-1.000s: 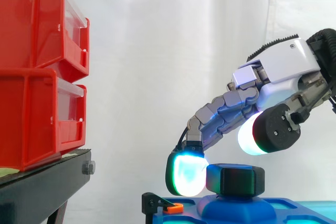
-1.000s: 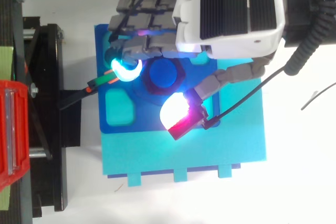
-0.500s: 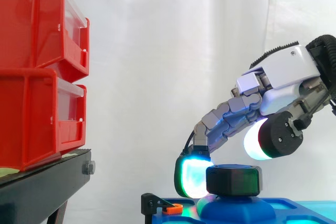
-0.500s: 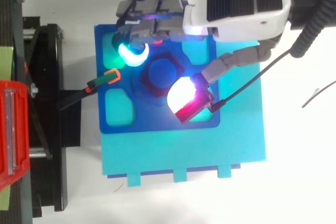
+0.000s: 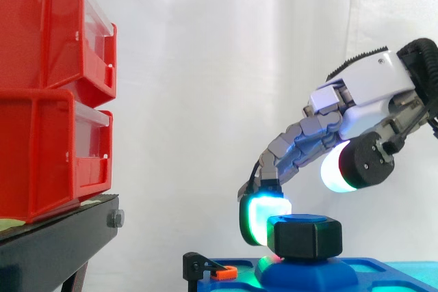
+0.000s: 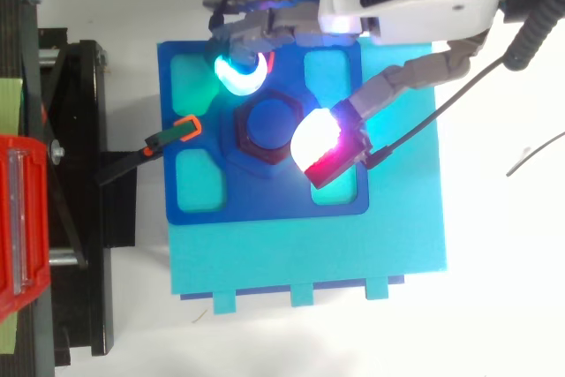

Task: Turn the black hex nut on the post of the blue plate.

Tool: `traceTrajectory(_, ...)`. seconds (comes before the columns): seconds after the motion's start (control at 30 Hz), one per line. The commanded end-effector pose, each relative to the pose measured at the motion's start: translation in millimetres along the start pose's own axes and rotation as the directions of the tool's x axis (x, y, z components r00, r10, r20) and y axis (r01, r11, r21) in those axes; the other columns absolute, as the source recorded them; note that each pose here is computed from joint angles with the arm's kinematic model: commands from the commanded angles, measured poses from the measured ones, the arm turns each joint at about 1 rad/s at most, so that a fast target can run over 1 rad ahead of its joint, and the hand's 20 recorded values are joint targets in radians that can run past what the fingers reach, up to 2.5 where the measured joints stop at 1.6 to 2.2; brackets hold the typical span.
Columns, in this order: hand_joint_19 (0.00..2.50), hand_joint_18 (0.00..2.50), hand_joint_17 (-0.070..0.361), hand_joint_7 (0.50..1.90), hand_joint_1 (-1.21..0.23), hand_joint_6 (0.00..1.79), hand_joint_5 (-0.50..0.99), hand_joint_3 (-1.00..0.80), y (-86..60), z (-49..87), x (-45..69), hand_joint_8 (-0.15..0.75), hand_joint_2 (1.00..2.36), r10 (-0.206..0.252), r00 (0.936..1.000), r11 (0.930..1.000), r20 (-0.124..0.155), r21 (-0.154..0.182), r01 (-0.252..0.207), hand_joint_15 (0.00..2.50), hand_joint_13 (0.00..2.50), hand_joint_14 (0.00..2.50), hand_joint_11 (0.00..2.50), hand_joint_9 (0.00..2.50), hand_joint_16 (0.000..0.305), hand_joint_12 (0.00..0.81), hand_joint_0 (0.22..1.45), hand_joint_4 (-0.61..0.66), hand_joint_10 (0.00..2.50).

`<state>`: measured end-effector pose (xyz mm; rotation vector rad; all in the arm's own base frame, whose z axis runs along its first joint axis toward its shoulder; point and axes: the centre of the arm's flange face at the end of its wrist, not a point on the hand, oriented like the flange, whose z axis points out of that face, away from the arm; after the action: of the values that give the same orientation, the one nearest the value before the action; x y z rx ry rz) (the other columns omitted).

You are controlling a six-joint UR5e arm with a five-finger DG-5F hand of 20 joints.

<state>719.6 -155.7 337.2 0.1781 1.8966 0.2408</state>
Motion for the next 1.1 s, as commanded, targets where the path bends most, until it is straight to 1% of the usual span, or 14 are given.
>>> traceTrajectory(0.0, 0.16, 0.00, 0.115, 0.83, -0.35, 0.50, -0.20, -0.50, 1.1, -4.4, -9.5, 0.207, 1.00, -0.004, 1.0000, 1.0000, -0.009, 0.002, 0.004, 0.06, 0.04, 0.00, 0.03, 0.26, 0.051, 0.334, 0.47, 0.16, 0.00)
traceTrajectory(0.17, 0.16, 0.00, 0.115, 0.83, -0.35, 0.50, -0.20, -0.50, 7.4, -5.1, -22.0, 0.207, 1.00, -0.005, 0.9999, 1.0000, 0.009, -0.005, 0.005, 0.06, 0.04, 0.00, 0.03, 0.25, 0.051, 0.334, 0.47, 0.17, 0.00)
traceTrajectory(0.27, 0.16, 0.00, 0.115, 0.83, -0.35, 0.50, -0.20, -0.50, 12.6, -4.6, -25.9, 0.207, 1.00, -0.005, 0.9998, 0.9999, 0.019, -0.010, 0.005, 0.06, 0.04, 0.00, 0.02, 0.25, 0.051, 0.334, 0.47, 0.17, 0.00)
traceTrajectory(0.33, 0.16, 0.00, 0.115, 0.83, -0.35, 0.50, -0.20, -0.50, 15.3, -2.8, -24.8, 0.204, 1.00, 0.000, 0.9998, 0.9999, 0.020, -0.012, 0.001, 0.06, 0.04, 0.00, 0.02, 0.25, 0.051, 0.334, 0.47, 0.17, 0.00)
traceTrajectory(0.4, 0.16, 0.00, 0.115, 0.83, -0.35, 0.50, -0.20, -0.50, 19.1, 0.0, -25.9, 0.206, 1.00, 0.007, 0.9993, 0.9999, 0.036, -0.014, -0.006, 0.06, 0.04, 0.00, 0.02, 0.25, 0.051, 0.334, 0.47, 0.16, 0.00)
traceTrajectory(0.47, 0.16, 0.00, 0.115, 0.82, -0.35, 0.50, -0.20, -0.50, 27.9, 5.3, -26.5, 0.205, 1.00, 0.013, 0.9981, 0.9997, 0.061, -0.022, -0.012, 0.06, 0.04, 0.00, 0.02, 0.25, 0.051, 0.334, 0.47, 0.17, 0.00)
traceTrajectory(0.5, 0.16, 0.00, 0.115, 0.83, -0.35, 0.50, -0.20, -0.50, 34.0, 11.4, -21.5, 0.205, 1.00, 0.015, 0.9981, 0.9995, 0.060, -0.029, -0.013, 0.06, 0.04, 0.00, 0.02, 0.25, 0.051, 0.334, 0.47, 0.17, 0.00)
traceTrajectory(0.53, 0.16, 0.00, 0.115, 0.82, -0.35, 0.50, -0.20, -0.50, 35.2, 13.9, -18.3, 0.206, 1.00, 0.017, 0.9983, 0.9994, 0.055, -0.030, -0.016, 0.06, 0.04, 0.00, 0.02, 0.25, 0.051, 0.334, 0.47, 0.17, 0.00)
traceTrajectory(0.63, 0.16, 0.00, 0.115, 0.82, -0.35, 0.50, -0.20, -0.50, 49.6, 22.0, -12.8, 0.206, 1.00, 0.037, 0.9978, 0.9980, 0.055, -0.053, -0.034, 0.06, 0.04, 0.00, 0.02, 0.25, 0.051, 0.334, 0.47, 0.17, 0.00)
traceTrajectory(0.7, 0.16, 0.00, 0.115, 0.82, -0.35, 0.50, -0.20, -0.50, 54.3, 31.1, -2.8, 0.207, 1.00, 0.051, 0.9977, 0.9972, 0.044, -0.056, -0.049, 0.06, 0.04, 0.00, 0.02, 0.26, 0.051, 0.334, 0.47, 0.17, 0.00)
traceTrajectory(0.8, 0.17, 0.00, 0.116, 0.82, -0.35, 0.50, -0.20, -0.50, 65.6, 36.8, 4.7, 0.207, 1.00, 0.062, 0.9976, 0.9962, 0.031, -0.063, -0.060, 0.06, 0.04, 0.00, 0.03, 0.25, 0.051, 0.334, 0.46, 0.17, 0.00)
traceTrajectory(0.9, 0.16, 0.00, 0.115, 0.83, -0.35, 0.50, -0.20, -0.50, 75.8, 37.6, 8.6, 0.207, 1.00, 0.056, 0.9983, 0.9969, 0.015, -0.057, -0.055, 0.06, 0.04, 0.00, 0.02, 0.25, 0.051, 0.334, 0.47, 0.17, 0.00)
traceTrajectory(1.0, 0.17, 0.00, 0.116, 0.82, -0.35, 0.50, -0.20, -0.50, 82.6, 36.6, 12.8, 0.207, 1.00, 0.053, 0.9986, 0.9976, -0.010, -0.045, -0.053, 0.06, 0.04, 0.00, 0.02, 0.25, 0.051, 0.334, 0.47, 0.17, 0.00)
traceTrajectory(1.07, 0.16, 0.00, 0.116, 0.83, -0.35, 0.50, -0.20, -0.50, 84.4, 36.0, 14.1, 0.206, 1.00, 0.052, 0.9985, 0.9977, -0.019, -0.043, -0.052, 0.06, 0.04, 0.00, 0.02, 0.25, 0.051, 0.334, 0.47, 0.17, 0.00)
